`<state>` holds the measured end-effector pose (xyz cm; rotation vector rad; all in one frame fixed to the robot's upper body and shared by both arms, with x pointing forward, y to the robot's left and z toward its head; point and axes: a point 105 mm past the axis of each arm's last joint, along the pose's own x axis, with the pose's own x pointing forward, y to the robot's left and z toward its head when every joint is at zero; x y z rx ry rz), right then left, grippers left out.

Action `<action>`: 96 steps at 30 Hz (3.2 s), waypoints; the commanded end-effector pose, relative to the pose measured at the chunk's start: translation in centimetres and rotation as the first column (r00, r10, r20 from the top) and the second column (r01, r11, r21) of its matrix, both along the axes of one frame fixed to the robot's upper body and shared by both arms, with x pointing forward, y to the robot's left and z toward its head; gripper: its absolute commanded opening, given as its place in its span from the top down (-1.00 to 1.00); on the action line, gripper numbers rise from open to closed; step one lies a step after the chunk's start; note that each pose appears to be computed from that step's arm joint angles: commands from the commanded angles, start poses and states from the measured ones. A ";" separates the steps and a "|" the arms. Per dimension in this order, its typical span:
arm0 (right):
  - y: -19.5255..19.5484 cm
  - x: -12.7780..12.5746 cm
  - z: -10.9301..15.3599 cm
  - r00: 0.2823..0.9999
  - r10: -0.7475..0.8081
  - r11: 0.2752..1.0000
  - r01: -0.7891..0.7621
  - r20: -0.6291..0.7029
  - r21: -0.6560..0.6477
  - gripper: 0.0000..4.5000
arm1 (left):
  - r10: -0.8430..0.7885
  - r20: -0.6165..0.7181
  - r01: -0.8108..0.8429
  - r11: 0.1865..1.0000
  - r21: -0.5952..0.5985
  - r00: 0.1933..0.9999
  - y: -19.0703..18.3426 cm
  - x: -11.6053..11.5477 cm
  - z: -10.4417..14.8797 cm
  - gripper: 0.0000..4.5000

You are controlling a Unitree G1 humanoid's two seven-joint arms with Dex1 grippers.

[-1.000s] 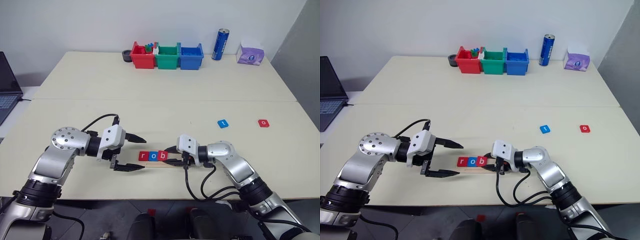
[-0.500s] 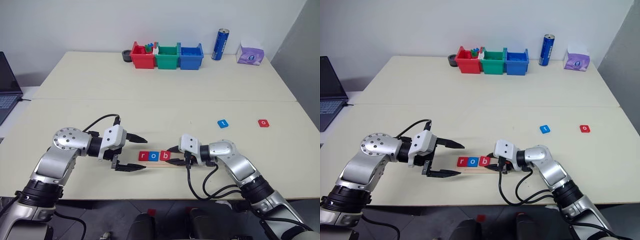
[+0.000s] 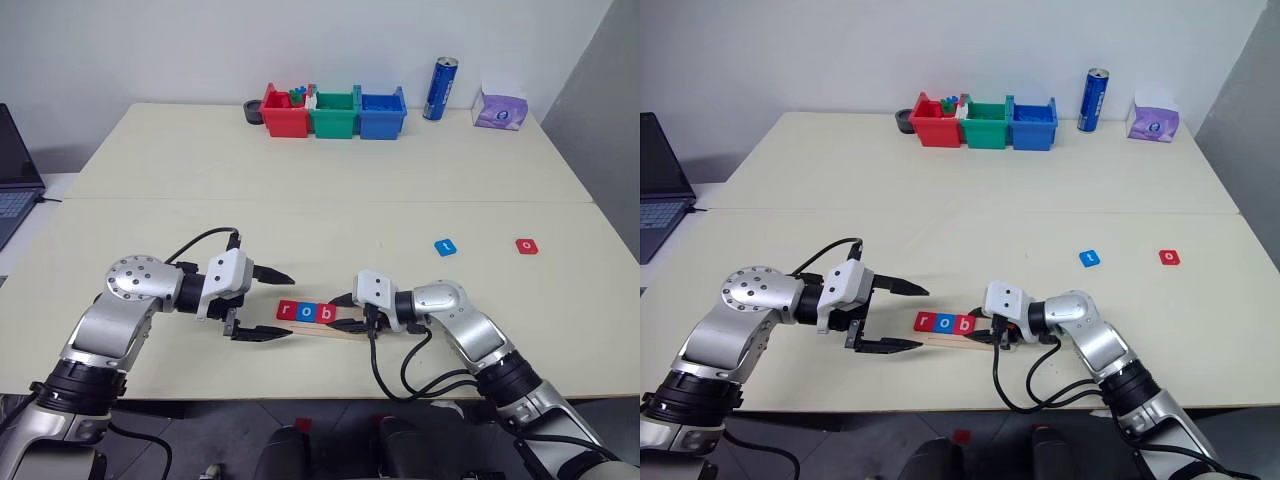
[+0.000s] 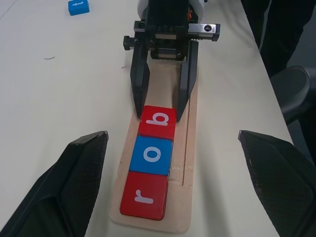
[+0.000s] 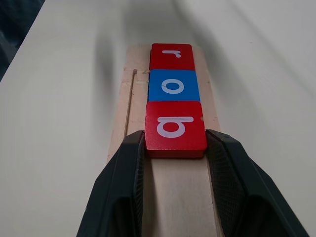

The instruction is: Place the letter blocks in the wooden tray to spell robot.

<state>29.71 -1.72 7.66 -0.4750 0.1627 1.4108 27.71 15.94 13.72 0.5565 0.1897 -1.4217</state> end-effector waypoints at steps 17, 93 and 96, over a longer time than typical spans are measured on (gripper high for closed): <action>-1.1 0.2 2.8 1.000 -0.020 0.999 0.019 0.023 0.039 -0.99 | -0.010 0.032 0.011 1.000 -0.013 0.999 -0.6 -0.1 0.6 -1.00; -31.3 9.2 2.2 -0.053 -0.996 -0.066 0.979 -0.073 0.191 0.35 | 0.017 0.135 0.035 0.928 -0.371 0.991 -19.8 4.5 3.9 -1.00; -30.9 8.4 2.1 -0.064 -0.995 -0.077 0.980 -0.077 0.184 0.35 | 0.017 0.136 0.035 0.929 -0.369 0.991 -19.4 4.5 3.9 -1.00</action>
